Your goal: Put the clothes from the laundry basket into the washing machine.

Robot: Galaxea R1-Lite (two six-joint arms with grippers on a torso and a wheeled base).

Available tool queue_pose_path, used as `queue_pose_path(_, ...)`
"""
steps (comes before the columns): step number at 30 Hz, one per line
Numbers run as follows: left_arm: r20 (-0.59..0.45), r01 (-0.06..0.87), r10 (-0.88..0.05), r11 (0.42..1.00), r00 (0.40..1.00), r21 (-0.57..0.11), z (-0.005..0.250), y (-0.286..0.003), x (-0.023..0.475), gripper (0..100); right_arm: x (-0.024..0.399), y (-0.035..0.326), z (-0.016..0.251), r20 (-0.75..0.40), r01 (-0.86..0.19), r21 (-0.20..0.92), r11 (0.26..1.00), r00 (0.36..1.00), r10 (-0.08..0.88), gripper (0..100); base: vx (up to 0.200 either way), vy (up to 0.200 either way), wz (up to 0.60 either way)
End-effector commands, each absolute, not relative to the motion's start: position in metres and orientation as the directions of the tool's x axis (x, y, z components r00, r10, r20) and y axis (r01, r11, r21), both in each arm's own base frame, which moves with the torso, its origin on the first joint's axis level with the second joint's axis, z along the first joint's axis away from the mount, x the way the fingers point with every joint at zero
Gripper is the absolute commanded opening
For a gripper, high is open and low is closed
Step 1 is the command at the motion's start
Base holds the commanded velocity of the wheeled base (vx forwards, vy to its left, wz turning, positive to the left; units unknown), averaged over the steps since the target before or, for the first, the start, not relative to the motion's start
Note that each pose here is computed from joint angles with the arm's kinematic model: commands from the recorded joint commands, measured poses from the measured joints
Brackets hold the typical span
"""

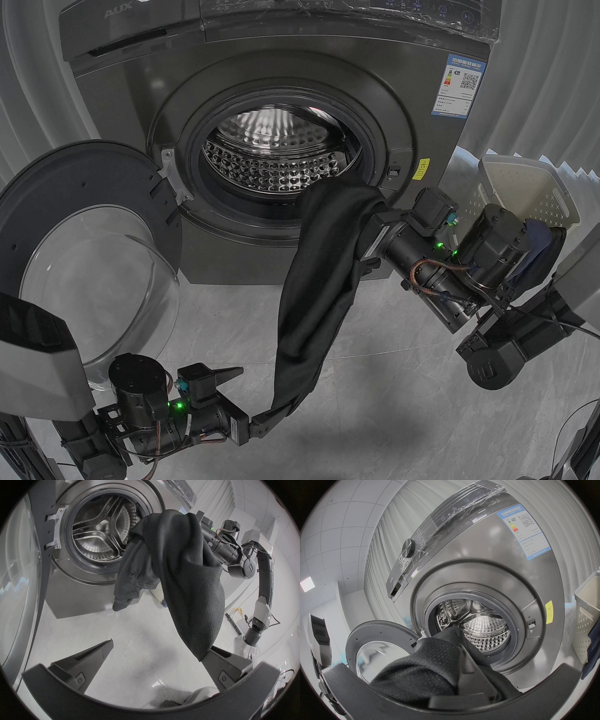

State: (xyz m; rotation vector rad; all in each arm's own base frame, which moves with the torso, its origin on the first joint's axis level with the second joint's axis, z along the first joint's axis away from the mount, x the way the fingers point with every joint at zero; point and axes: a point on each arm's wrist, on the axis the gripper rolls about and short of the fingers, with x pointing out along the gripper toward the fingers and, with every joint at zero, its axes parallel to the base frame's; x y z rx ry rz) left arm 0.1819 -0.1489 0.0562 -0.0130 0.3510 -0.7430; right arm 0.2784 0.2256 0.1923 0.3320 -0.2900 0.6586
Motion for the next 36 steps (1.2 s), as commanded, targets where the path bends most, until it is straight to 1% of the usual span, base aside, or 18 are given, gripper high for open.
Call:
queue_pose_path(1, -0.196, 0.672, -0.682, 0.73, 0.705, -0.124, 0.076, -0.157, 0.193, 100, 0.276, 0.226, 0.192, 0.364, -0.641, 0.208, 0.739, 0.752, 0.55, 0, 0.0, 0.0, 0.0)
queue_pose_path(2, -0.19, 0.671, -0.681, 0.731, 0.707, -0.124, 0.077, -0.157, 0.193, 100, 0.276, 0.226, 0.192, 0.364, -0.641, 0.208, 0.739, 0.752, 0.55, 0, 0.0, 0.0, 0.0)
queue_pose_path(3, -0.129, 0.679, -0.69, 0.724, 0.712, -0.121, 0.089, -0.161, 0.197, 100, 0.276, 0.226, 0.191, 0.364, -0.642, 0.208, 0.738, 0.751, 0.551, 0, 0.0, 0.0, 0.0)
queue_pose_path(4, -0.117, 0.685, -0.695, 0.719, 0.709, -0.119, 0.091, -0.162, 0.198, 100, 0.276, 0.226, 0.191, 0.364, -0.642, 0.208, 0.738, 0.751, 0.551, 0, 0.0, 0.0, 0.0)
queue_pose_path(5, -0.075, 0.706, -0.715, 0.698, 0.695, -0.12, 0.101, -0.164, 0.197, 100, 0.276, 0.226, 0.191, 0.365, -0.64, 0.21, 0.739, 0.753, 0.548, 0, 0.0, 0.0, 0.0)
queue_pose_path(7, -0.058, 0.739, -0.748, 0.663, 0.661, -0.122, 0.108, -0.163, 0.189, 100, 0.277, 0.225, 0.191, 0.364, -0.635, 0.209, 0.744, 0.756, 0.544, 0, 0.0, 0.0, 0.0)
queue_pose_path(8, -0.074, 0.75, -0.759, 0.65, 0.646, -0.125, 0.106, -0.162, 0.184, 100, 0.277, 0.224, 0.192, 0.366, -0.633, 0.21, 0.745, 0.757, 0.541, 0, 0.0, 0.0, 0.0)
queue_pose_path(11, -0.158, 0.749, -0.76, 0.649, 0.631, -0.132, 0.089, -0.158, 0.175, 100, 0.279, 0.223, 0.192, 0.369, -0.63, 0.21, 0.747, 0.759, 0.536, 0, 0.0, 0.0, 0.0)
queue_pose_path(14, -0.187, 0.744, -0.753, 0.655, 0.63, -0.13, 0.08, -0.161, 0.18, 100, 0.276, 0.225, 0.191, 0.366, -0.636, 0.211, 0.742, 0.756, 0.543, 0, 0.0, 0.0, 0.0)
queue_pose_path(20, -0.082, 0.752, -0.762, 0.647, 0.642, -0.121, 0.09, -0.186, 0.21, 100, 0.274, 0.232, 0.185, 0.349, -0.645, 0.212, 0.734, 0.752, 0.56, 0, 0.0, 0.0, 0.0)
queue_pose_path(22, -0.033, 0.763, -0.77, 0.637, 0.638, -0.116, 0.093, -0.201, 0.226, 100, 0.274, 0.236, 0.179, 0.336, -0.65, 0.212, 0.73, 0.75, 0.57, 0, 0.0, 0.0, 0.0)
queue_pose_path(28, 0.03, 0.767, -0.77, 0.631, 0.638, -0.111, 0.091, -0.225, 0.255, 100, 0.271, 0.239, 0.176, 0.328, -0.656, 0.213, 0.724, 0.746, 0.58, 0, 0.0, 0.0, 0.0)
queue_pose_path(36, 0.05, 0.773, -0.773, 0.626, 0.632, -0.103, 0.087, -0.237, 0.265, 100, 0.271, 0.241, 0.172, 0.317, -0.657, 0.213, 0.724, 0.747, 0.584, 0, 0.0, 0.0, 0.0)
